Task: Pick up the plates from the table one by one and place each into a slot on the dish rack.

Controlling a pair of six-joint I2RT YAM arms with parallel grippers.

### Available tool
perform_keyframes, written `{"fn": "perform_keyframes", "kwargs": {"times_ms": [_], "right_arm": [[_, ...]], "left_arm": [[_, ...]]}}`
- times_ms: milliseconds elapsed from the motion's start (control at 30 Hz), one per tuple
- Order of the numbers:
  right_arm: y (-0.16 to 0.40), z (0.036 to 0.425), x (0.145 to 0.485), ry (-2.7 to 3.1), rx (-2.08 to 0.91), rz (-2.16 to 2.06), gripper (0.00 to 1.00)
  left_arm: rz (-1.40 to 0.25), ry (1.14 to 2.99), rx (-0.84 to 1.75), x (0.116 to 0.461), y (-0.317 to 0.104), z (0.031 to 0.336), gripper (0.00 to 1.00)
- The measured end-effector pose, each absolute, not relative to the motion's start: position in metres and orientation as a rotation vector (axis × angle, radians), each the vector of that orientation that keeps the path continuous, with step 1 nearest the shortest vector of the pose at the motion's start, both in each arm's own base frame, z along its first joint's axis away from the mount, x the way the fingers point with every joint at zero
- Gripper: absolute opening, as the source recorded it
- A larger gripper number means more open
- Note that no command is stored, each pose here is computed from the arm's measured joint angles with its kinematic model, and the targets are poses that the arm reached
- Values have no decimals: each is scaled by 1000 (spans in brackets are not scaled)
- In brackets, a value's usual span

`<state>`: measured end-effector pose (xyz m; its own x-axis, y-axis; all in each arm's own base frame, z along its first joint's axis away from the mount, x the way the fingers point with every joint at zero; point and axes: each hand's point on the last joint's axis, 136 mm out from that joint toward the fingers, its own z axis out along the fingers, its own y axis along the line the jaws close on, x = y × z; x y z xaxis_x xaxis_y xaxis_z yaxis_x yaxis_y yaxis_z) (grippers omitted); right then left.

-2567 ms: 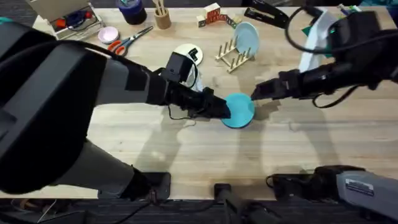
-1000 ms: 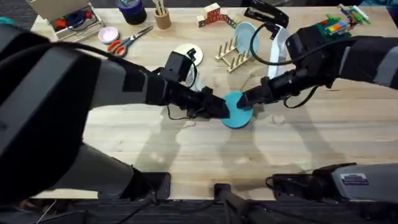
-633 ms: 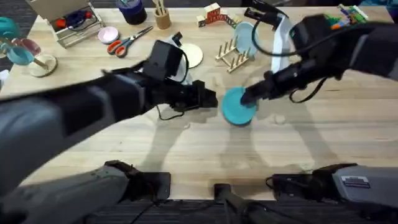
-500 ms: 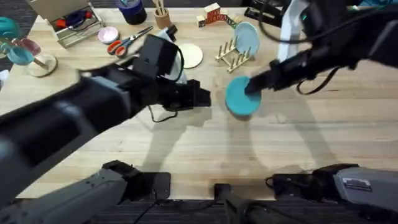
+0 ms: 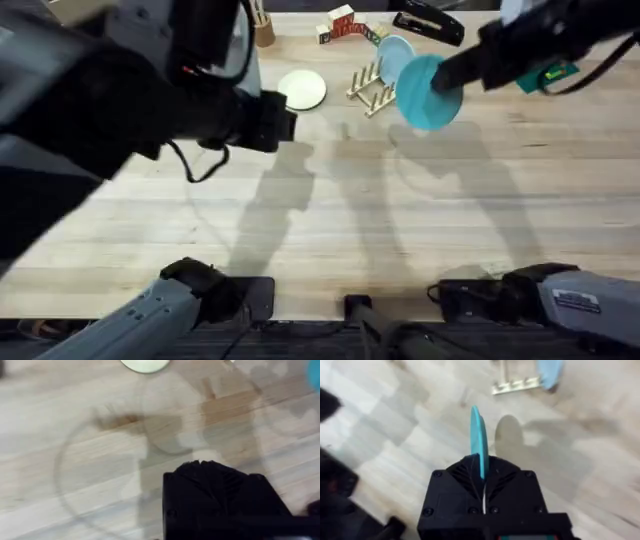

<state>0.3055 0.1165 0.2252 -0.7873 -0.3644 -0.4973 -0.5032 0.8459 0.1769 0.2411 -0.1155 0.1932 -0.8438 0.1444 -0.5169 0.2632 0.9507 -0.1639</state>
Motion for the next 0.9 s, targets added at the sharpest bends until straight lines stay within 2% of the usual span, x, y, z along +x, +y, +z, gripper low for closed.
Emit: {"fn": "perform_keyframes", "kwargs": {"times_ms": [133, 200, 233, 367, 400, 467, 700, 900], "right_arm": [[109, 251, 316, 2501, -662, 316, 29], [107, 262, 320, 2467, -676, 285, 28], [107, 266, 322, 2454, -684, 273, 28], [105, 275, 324, 2423, -711, 244, 29], [105, 275, 325, 2419, -715, 238, 29], [104, 276, 326, 2414, -725, 222, 29], [101, 280, 329, 2396, -755, 166, 29], [108, 295, 347, 2345, -798, 142, 28]], "left_arm": [[-246, 2529, 355, 246, -110, 217, 44], [-226, 2495, 385, 249, -109, 228, 163], [-218, 2483, 393, 251, -109, 231, 279], [-202, 2465, 412, 253, -108, 235, 901], [-201, 2464, 415, 253, -108, 235, 965], [-198, 2462, 423, 253, -108, 235, 992], [-196, 2462, 428, 253, -108, 235, 994], [-196, 2461, 428, 253, -108, 235, 994]]}}
